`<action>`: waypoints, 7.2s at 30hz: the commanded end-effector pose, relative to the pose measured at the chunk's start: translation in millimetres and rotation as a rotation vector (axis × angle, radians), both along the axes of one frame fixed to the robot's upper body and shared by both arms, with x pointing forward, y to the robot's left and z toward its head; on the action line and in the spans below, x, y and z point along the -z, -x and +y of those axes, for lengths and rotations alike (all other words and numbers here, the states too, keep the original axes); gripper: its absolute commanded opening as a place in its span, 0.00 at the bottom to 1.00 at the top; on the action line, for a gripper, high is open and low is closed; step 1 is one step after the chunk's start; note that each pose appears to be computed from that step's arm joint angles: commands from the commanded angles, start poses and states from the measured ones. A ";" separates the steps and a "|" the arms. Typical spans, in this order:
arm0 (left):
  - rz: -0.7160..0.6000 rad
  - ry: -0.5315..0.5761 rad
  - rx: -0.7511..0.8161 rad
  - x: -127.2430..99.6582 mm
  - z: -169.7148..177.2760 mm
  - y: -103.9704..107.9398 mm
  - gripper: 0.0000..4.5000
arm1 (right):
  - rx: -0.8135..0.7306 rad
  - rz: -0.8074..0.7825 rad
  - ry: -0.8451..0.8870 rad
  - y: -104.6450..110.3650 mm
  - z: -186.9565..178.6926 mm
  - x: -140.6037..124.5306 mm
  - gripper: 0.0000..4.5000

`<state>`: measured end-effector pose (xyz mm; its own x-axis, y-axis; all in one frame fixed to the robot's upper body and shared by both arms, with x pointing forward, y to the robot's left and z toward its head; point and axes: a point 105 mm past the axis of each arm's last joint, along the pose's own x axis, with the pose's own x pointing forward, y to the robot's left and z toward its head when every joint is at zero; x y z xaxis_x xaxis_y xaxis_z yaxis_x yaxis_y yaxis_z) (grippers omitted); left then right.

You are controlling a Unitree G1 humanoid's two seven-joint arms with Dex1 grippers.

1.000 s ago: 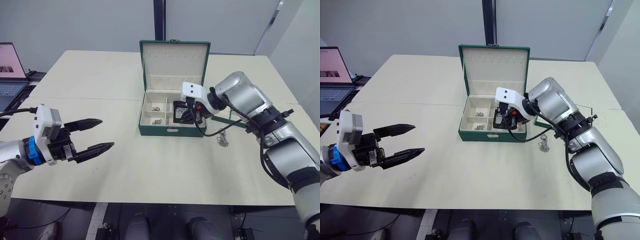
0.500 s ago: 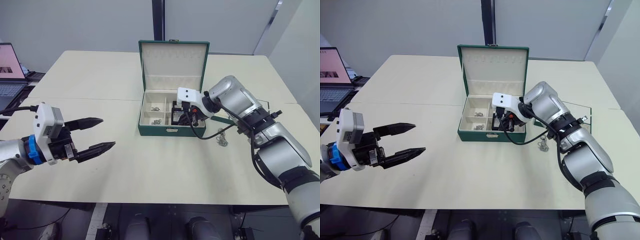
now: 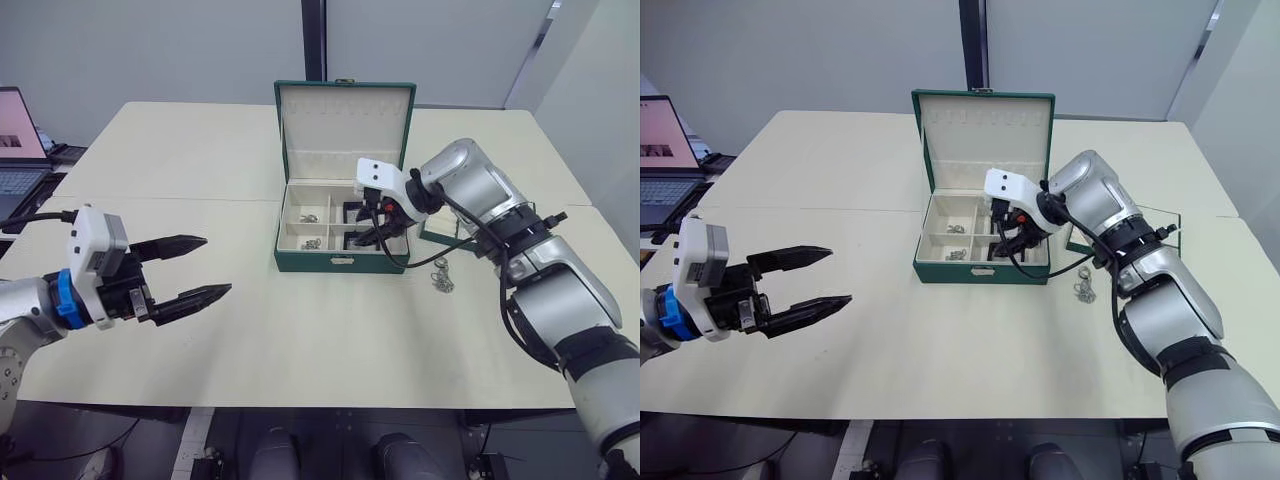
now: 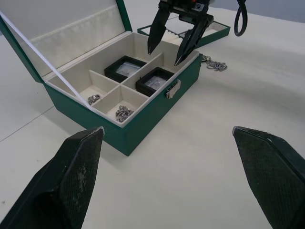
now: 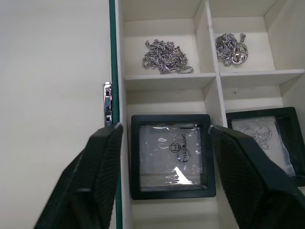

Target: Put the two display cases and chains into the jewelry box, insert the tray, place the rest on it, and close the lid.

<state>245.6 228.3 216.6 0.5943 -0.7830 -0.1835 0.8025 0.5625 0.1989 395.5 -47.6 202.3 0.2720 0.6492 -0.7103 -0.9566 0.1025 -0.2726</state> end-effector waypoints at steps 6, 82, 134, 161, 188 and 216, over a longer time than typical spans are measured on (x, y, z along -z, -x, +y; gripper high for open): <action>-0.031 -0.009 0.020 -7.6 1.1 4.2 1.00 | 0.052 -0.123 -0.198 27.0 -20.8 -56.4 1.00; -0.042 0.079 0.240 -9.2 -33.1 -4.0 1.00 | 0.570 -0.010 -0.286 122.5 -162.6 14.3 1.00; -0.062 0.075 0.217 -17.6 -41.8 0.2 1.00 | 0.485 0.015 0.054 -3.6 -215.9 53.8 0.63; -0.054 0.076 0.207 -18.2 -42.6 -0.8 1.00 | 0.528 -0.032 0.080 -4.0 -227.4 35.6 0.00; -0.055 0.074 0.024 -21.1 6.1 0.4 1.00 | 0.025 -0.078 0.104 69.8 -54.2 -50.2 0.00; -0.067 0.071 -0.022 -33.6 -0.1 11.3 1.00 | -0.114 -0.103 0.169 27.6 12.7 -12.7 0.00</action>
<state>238.2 231.5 237.8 0.6229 -0.7759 -0.1002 0.7791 0.6036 0.1691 366.4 -41.8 195.0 0.2393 0.5340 -0.8109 -0.9505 -0.0415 -0.3078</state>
